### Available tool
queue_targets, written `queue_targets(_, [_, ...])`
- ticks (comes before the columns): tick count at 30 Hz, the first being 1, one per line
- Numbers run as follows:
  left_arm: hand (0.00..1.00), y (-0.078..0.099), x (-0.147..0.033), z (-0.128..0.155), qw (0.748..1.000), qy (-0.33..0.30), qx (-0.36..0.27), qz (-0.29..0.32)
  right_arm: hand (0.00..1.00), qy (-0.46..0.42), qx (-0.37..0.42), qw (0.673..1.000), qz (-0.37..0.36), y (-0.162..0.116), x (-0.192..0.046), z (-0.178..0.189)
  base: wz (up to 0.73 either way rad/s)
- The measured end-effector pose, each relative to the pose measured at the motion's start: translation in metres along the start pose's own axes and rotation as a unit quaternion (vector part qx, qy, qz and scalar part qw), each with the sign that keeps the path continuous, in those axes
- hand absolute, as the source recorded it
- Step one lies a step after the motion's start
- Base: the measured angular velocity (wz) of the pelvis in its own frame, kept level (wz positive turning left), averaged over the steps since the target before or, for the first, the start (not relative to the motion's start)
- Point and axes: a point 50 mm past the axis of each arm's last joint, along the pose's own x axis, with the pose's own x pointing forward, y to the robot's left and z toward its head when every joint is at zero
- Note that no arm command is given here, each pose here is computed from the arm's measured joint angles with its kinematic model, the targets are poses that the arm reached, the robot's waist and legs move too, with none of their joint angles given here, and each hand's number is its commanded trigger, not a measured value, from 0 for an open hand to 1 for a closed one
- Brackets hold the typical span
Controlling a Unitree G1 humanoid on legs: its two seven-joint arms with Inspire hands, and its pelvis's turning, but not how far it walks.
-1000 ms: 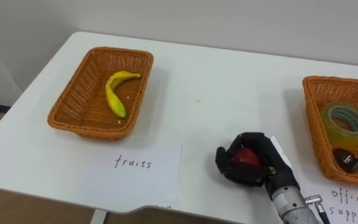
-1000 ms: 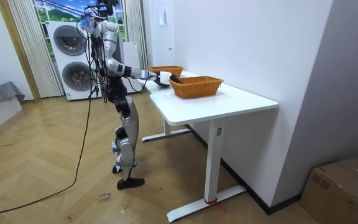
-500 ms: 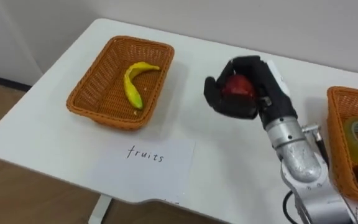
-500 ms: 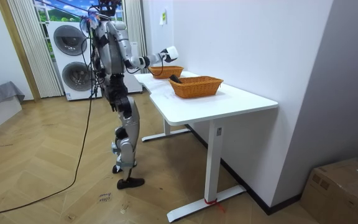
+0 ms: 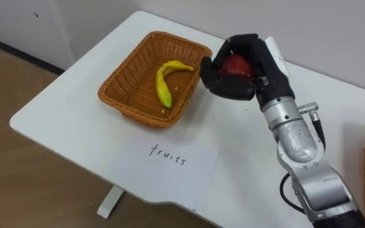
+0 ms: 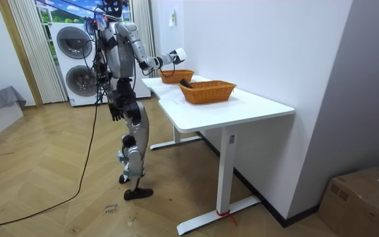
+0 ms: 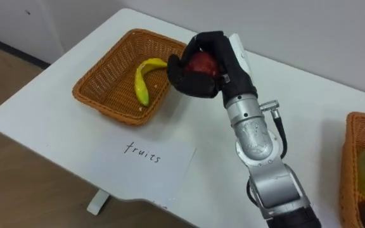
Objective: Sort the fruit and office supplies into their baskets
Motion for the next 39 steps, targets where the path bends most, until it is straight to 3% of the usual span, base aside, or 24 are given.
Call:
queue_targets(12, [0.00,0.009,-0.001,-0.012,0.999,0.023,0.037,0.010,1.00,0.029,-0.032,0.999,-0.004,0.003,0.015,-0.012,0.12])
queue_targets(23, [0.00,0.014,-0.001,-0.016,0.999,0.042,0.025,0.009,1.00,0.047,-0.041,0.998,-0.010,0.001,0.019,-0.016,0.14])
queue_targets(28, [0.00,0.016,-0.001,-0.020,0.998,0.058,0.028,0.006,1.00,0.087,-0.089,0.992,0.006,0.004,0.031,-0.028,0.14])
queue_targets(39, [0.00,0.020,0.000,-0.018,0.998,0.064,0.030,0.000,0.97,0.118,-0.120,0.985,0.035,0.013,0.036,-0.040,0.08])
